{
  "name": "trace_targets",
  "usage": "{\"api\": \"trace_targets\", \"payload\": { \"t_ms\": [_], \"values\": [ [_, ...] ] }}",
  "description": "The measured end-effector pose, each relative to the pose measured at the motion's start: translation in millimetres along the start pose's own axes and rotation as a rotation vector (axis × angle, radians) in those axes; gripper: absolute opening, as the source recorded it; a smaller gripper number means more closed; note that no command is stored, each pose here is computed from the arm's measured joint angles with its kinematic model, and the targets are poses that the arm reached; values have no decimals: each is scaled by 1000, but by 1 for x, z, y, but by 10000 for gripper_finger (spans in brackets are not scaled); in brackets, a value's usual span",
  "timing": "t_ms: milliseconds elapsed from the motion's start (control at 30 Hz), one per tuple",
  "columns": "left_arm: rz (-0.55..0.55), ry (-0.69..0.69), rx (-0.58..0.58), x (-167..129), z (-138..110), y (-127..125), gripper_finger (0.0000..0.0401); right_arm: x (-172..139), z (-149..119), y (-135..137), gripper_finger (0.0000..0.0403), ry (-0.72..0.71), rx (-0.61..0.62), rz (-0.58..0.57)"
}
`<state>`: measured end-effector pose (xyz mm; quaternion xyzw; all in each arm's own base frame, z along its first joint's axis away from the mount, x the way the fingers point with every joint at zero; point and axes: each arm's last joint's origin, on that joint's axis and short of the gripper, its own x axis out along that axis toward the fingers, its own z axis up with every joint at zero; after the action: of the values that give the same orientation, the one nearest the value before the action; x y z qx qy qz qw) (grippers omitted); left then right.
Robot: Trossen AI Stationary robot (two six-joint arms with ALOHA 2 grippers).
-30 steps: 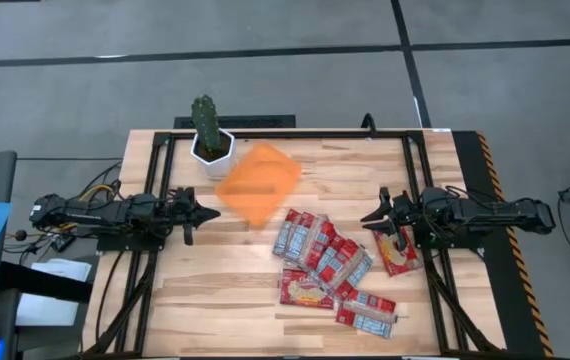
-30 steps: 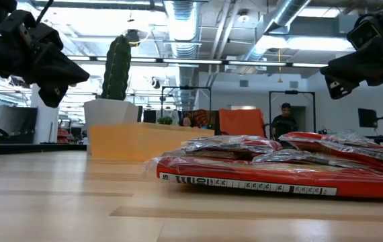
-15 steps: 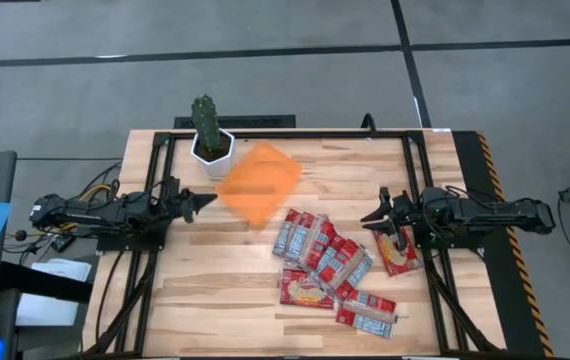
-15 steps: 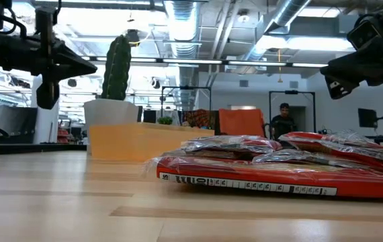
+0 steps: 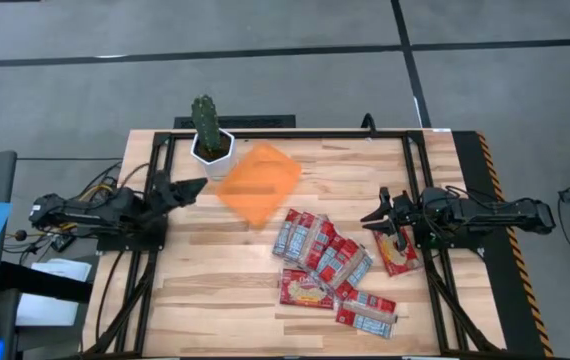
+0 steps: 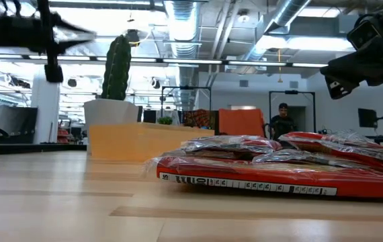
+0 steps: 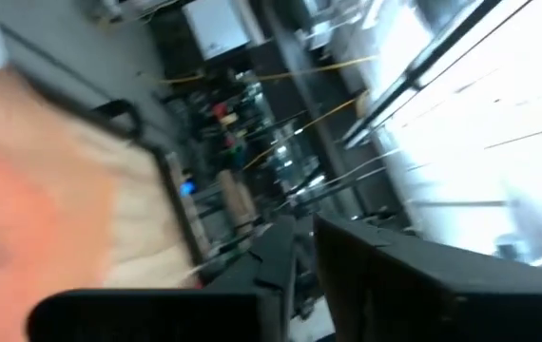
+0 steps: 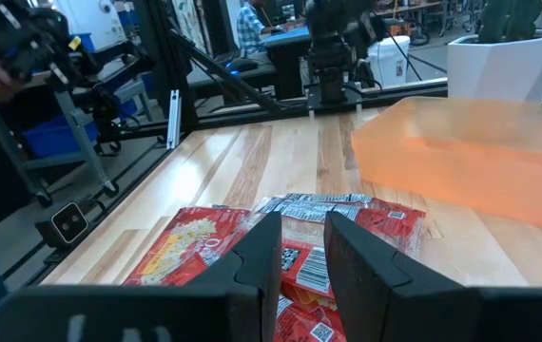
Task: Sort popcorn bags into baskets
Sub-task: Put the popcorn bag into the orange bin
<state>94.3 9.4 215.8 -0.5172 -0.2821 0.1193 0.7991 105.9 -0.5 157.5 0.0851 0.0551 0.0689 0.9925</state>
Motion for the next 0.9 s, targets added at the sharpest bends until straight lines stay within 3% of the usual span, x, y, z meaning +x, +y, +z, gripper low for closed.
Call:
{"api": "trace_targets", "payload": {
  "t_ms": [100, 267, 467, 633, 800, 900],
  "values": [
    [-50, -29, 32, 7, 9, -23, 81, 0, 0, 0, 109, 0, 0, 0],
    [-100, -29, 184, 31, 17, -69, 148, 0, 0, 0, 109, 0, 0, 0],
    [-179, 135, 254, 83, 5, -121, 206, 0, 3, 1, 109, -33, 26, 15],
    [-178, 382, 337, 132, -22, -150, 224, 0, 5, 1, 109, -44, 267, 23],
    [-184, 651, 315, 172, -59, -169, 221, 0, 5, 1, 109, -45, 650, 34],
    [-225, 819, 297, 189, -84, -177, 218, 0, 5, 1, 109, -42, 773, 36]
  ]
}}
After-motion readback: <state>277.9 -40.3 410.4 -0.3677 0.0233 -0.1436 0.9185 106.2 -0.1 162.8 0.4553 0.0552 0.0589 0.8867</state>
